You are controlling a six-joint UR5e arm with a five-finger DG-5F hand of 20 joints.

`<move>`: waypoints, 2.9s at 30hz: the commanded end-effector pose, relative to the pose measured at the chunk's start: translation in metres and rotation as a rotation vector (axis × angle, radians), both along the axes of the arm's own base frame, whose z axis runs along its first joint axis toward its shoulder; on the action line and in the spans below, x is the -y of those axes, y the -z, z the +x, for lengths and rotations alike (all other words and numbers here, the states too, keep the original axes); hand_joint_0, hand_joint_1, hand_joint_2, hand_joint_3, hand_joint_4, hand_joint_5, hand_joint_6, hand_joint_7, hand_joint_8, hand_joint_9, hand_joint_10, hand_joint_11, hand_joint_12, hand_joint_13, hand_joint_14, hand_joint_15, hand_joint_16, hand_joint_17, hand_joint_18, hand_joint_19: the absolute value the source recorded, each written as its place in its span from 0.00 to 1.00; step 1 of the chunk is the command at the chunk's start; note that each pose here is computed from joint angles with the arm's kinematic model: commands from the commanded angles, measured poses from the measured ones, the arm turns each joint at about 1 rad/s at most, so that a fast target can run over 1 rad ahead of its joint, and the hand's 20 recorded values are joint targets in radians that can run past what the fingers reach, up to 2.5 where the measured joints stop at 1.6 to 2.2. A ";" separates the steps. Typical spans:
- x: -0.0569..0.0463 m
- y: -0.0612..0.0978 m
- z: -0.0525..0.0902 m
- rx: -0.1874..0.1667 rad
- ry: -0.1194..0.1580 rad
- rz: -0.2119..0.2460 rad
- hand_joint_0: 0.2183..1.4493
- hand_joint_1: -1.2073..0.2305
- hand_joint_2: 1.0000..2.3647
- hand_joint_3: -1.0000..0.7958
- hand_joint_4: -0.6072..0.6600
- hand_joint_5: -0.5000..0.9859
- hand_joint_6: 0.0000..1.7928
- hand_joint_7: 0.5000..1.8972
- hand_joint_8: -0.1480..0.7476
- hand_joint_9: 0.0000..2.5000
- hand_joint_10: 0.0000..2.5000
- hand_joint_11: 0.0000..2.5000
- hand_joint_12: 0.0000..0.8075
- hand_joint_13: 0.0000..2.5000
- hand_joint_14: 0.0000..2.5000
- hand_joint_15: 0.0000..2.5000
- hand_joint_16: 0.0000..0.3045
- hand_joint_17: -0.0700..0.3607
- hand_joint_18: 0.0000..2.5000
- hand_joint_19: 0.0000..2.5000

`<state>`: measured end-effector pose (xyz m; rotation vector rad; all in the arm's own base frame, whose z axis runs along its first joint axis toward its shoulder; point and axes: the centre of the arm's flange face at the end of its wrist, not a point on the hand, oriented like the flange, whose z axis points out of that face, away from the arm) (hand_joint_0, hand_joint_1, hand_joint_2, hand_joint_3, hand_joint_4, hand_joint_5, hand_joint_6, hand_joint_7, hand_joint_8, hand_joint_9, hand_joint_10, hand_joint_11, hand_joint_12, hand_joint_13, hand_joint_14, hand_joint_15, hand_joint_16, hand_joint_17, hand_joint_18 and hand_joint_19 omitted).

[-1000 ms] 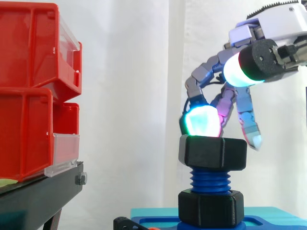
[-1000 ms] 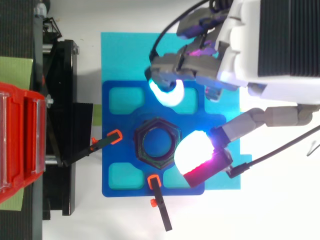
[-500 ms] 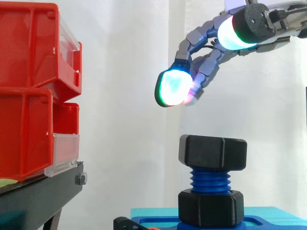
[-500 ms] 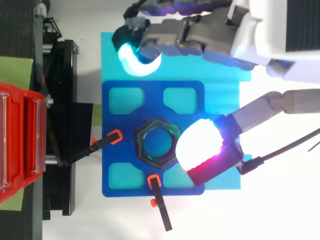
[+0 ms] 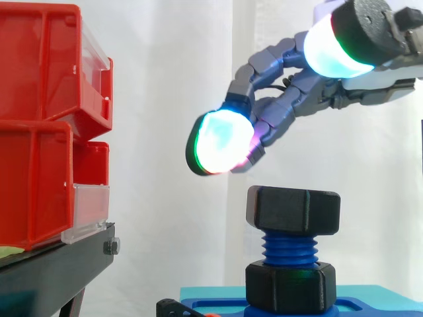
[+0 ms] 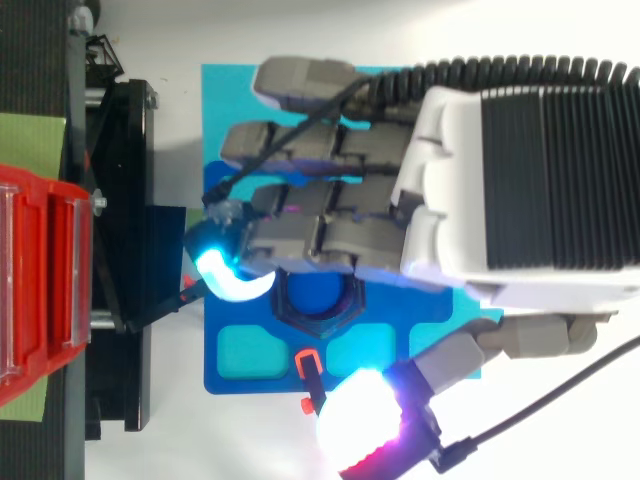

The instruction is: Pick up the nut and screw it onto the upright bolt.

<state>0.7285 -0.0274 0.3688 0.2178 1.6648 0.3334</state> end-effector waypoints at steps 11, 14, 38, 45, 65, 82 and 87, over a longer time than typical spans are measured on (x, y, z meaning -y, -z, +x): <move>-0.009 0.012 -0.008 -0.070 -0.012 -0.012 0.19 0.67 0.00 0.28 0.62 0.23 0.28 0.10 0.47 0.22 0.00 0.00 0.48 0.09 0.00 0.00 0.18 0.44 0.00 0.00; -0.008 0.012 -0.008 -0.073 -0.010 -0.012 0.19 0.67 0.00 0.28 0.62 0.23 0.28 0.11 0.47 0.23 0.00 0.00 0.48 0.09 0.00 0.00 0.18 0.44 0.00 0.00; 0.020 0.013 -0.012 -0.087 -0.007 -0.038 0.23 0.65 0.00 0.28 0.64 0.34 0.28 0.48 0.51 0.39 0.00 0.00 0.39 0.22 0.00 0.00 0.11 0.34 0.10 0.00; 0.035 0.014 -0.014 -0.092 0.001 -0.068 0.24 0.63 0.00 0.28 0.62 0.36 0.28 0.55 0.50 0.46 0.00 0.01 0.37 0.26 0.00 0.00 0.10 0.32 0.14 0.00; 0.068 -0.022 -0.022 -0.135 0.011 -0.133 0.23 0.65 0.00 0.28 0.62 0.35 0.28 0.51 0.47 0.57 0.00 0.06 0.33 0.31 0.00 0.00 0.09 0.30 0.20 0.00; 0.063 -0.038 -0.012 -0.064 0.016 -0.138 0.21 0.65 0.00 0.28 0.67 0.25 0.28 0.15 0.48 0.37 0.00 0.00 0.44 0.18 0.00 0.00 0.14 0.39 0.06 0.00; 0.052 -0.022 -0.007 -0.031 0.008 -0.107 0.20 0.67 0.00 0.28 0.65 0.25 0.28 0.13 0.45 0.22 0.00 0.00 0.46 0.05 0.00 0.00 0.16 0.42 0.00 0.00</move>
